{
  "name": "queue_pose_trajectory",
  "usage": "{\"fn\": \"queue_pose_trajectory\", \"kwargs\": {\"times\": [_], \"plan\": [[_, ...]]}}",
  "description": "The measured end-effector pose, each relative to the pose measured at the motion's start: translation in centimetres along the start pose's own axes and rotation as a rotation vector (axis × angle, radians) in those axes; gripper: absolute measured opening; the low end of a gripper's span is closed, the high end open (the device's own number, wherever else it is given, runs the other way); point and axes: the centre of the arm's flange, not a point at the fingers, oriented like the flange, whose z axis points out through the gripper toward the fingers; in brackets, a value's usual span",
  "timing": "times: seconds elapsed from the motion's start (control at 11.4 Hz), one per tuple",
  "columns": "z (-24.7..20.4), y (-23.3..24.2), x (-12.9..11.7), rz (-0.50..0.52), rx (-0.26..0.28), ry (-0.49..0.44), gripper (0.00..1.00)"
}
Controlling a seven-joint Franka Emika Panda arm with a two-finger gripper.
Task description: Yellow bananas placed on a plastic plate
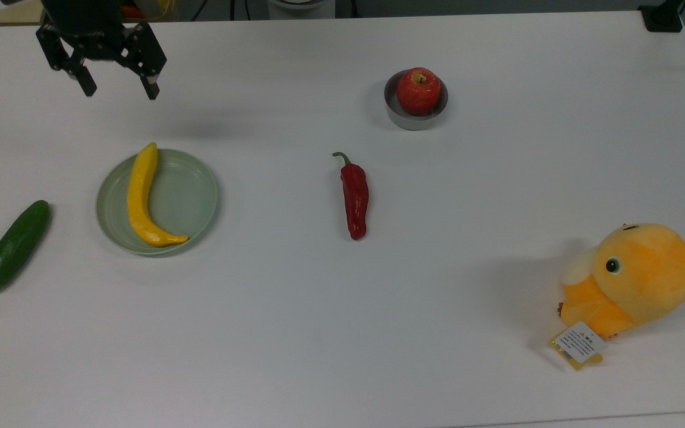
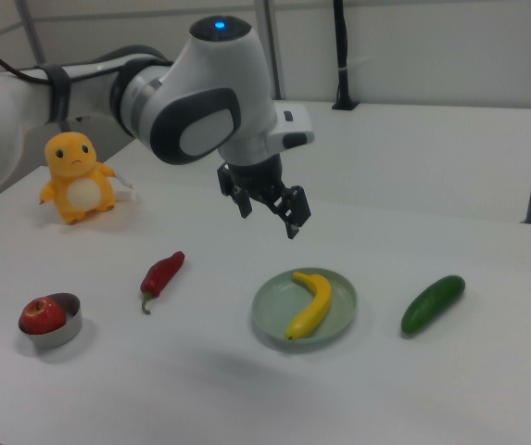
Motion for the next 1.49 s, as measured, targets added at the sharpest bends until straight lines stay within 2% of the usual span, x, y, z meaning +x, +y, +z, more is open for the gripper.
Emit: {"fn": "queue_pose_trajectory", "kwargs": {"times": [0.09, 0.26, 0.52, 0.7, 0.96, 1.14, 1.49], "plan": [[-0.8, -0.7, -0.2, 0.035, -0.005, -0.006, 1.00], [-1.7, -3.6, -0.8, 0.044, -0.054, -0.059, 1.00], [-3.4, -7.8, -2.6, -0.004, -0.081, -0.159, 1.00], [-4.4, -10.1, -3.5, -0.053, -0.093, -0.193, 1.00], [-2.7, -15.6, -3.8, -0.144, -0.085, -0.221, 1.00], [-1.6, -17.9, -3.9, -0.132, -0.086, -0.230, 1.00], [0.7, -18.9, -3.2, -0.124, -0.087, -0.230, 1.00]]}}
